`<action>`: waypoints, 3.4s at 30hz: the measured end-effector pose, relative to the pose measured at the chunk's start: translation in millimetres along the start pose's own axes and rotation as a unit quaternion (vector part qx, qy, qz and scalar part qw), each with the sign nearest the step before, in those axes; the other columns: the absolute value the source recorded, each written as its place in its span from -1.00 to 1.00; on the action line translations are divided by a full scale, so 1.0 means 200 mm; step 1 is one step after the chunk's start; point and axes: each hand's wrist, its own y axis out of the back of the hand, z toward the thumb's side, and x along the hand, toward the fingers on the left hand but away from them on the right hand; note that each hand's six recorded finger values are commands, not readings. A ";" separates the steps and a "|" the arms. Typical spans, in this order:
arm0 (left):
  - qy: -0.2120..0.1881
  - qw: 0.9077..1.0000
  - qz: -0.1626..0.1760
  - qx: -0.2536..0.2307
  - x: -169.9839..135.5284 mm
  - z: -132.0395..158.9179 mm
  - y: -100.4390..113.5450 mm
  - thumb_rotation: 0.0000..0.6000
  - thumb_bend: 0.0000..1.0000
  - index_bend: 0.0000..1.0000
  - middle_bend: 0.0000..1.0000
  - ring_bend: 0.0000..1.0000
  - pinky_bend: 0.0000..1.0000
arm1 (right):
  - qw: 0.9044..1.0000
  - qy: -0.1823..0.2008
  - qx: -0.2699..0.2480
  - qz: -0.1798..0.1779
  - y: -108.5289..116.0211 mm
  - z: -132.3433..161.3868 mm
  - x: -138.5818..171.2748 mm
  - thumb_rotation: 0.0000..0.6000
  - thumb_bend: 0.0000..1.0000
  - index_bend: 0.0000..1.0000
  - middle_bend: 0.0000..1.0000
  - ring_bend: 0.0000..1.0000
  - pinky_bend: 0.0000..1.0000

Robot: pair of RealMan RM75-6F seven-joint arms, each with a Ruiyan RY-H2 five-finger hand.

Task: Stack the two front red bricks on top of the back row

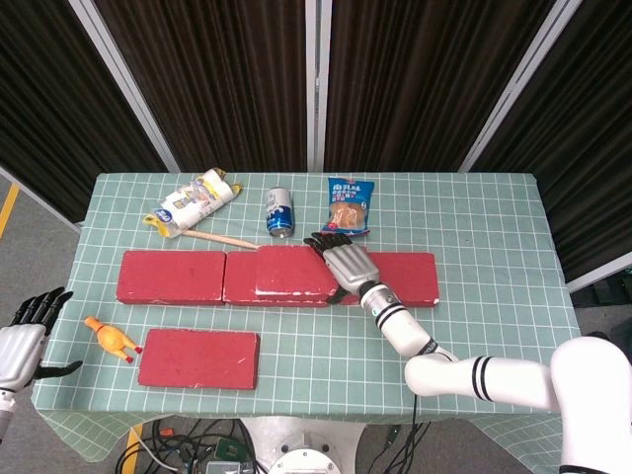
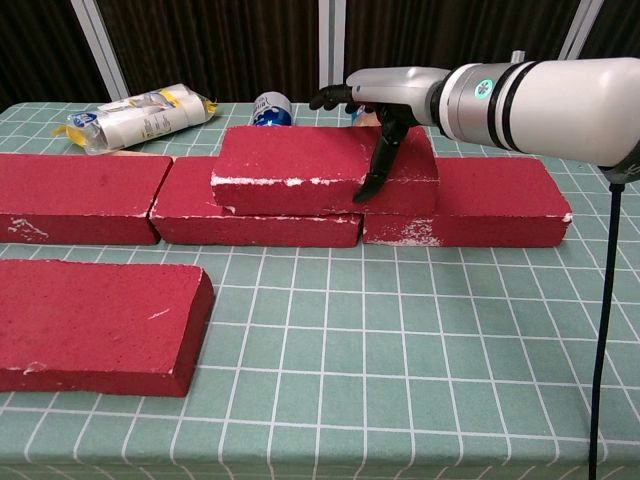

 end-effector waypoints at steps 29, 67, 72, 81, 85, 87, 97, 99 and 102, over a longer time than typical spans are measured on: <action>-0.138 0.979 -0.143 0.039 0.04 0.69 -0.32 1.00 -1.00 -0.97 -1.00 -1.00 -1.00 | 0.981 -0.033 -0.060 -0.181 0.45 -0.60 0.91 1.00 -1.00 -1.00 -1.00 -1.00 -1.00; -0.124 0.975 -0.182 0.028 0.19 0.98 -0.54 1.00 -1.00 -0.97 -0.55 -1.00 -1.00 | 0.959 -0.064 -0.091 -0.260 0.36 -0.95 1.28 1.00 -1.00 -1.00 -1.00 -1.00 -1.00; -0.131 0.974 -0.184 0.024 0.18 0.99 -0.54 1.00 -1.00 -0.97 -0.47 -1.00 -1.00 | 0.959 -0.071 -0.097 -0.258 0.35 -0.98 1.28 1.00 -1.00 -1.00 -1.00 -1.00 -1.00; -0.137 0.979 -0.146 0.042 0.15 0.99 -0.38 1.00 -1.00 -0.97 -0.43 -1.00 -1.00 | 0.955 -0.078 -0.100 -0.267 0.37 -1.01 1.31 1.00 -1.00 -1.00 -1.00 -1.00 -1.00; -0.129 0.983 -0.114 0.058 0.17 0.94 -0.23 1.00 -1.00 -0.97 -0.43 -1.00 -1.00 | 0.954 -0.083 -0.099 -0.270 0.39 -1.02 1.33 1.00 -1.00 -1.00 -1.00 -1.00 -1.00; -0.122 0.986 -0.095 0.065 0.21 0.92 -0.14 1.00 -1.00 -0.97 -0.43 -1.00 -1.00 | 0.954 -0.084 -0.097 -0.271 0.40 -1.02 1.34 1.00 -1.00 -1.00 -1.00 -1.00 -1.00; -0.138 0.985 -0.082 0.064 0.48 0.91 0.04 1.00 -1.00 -0.97 -0.43 -1.00 -1.00 | 0.952 -0.067 -0.089 -0.284 0.41 -0.98 1.41 1.00 -1.00 -1.00 -1.00 -1.00 -1.00; -0.137 0.984 -0.094 0.058 0.53 0.90 0.03 1.00 -1.00 -0.97 -0.43 -1.00 -1.00 | 0.952 -0.062 -0.087 -0.286 0.41 -0.96 1.42 1.00 -1.00 -1.00 -1.00 -1.00 -1.00; -0.134 0.984 -0.109 0.050 0.61 0.89 0.02 1.00 -1.00 -0.97 -0.43 -1.00 -1.00 | 0.952 -0.057 -0.083 -0.290 0.42 -0.94 1.45 1.00 -1.00 -1.00 -1.00 -1.00 -1.00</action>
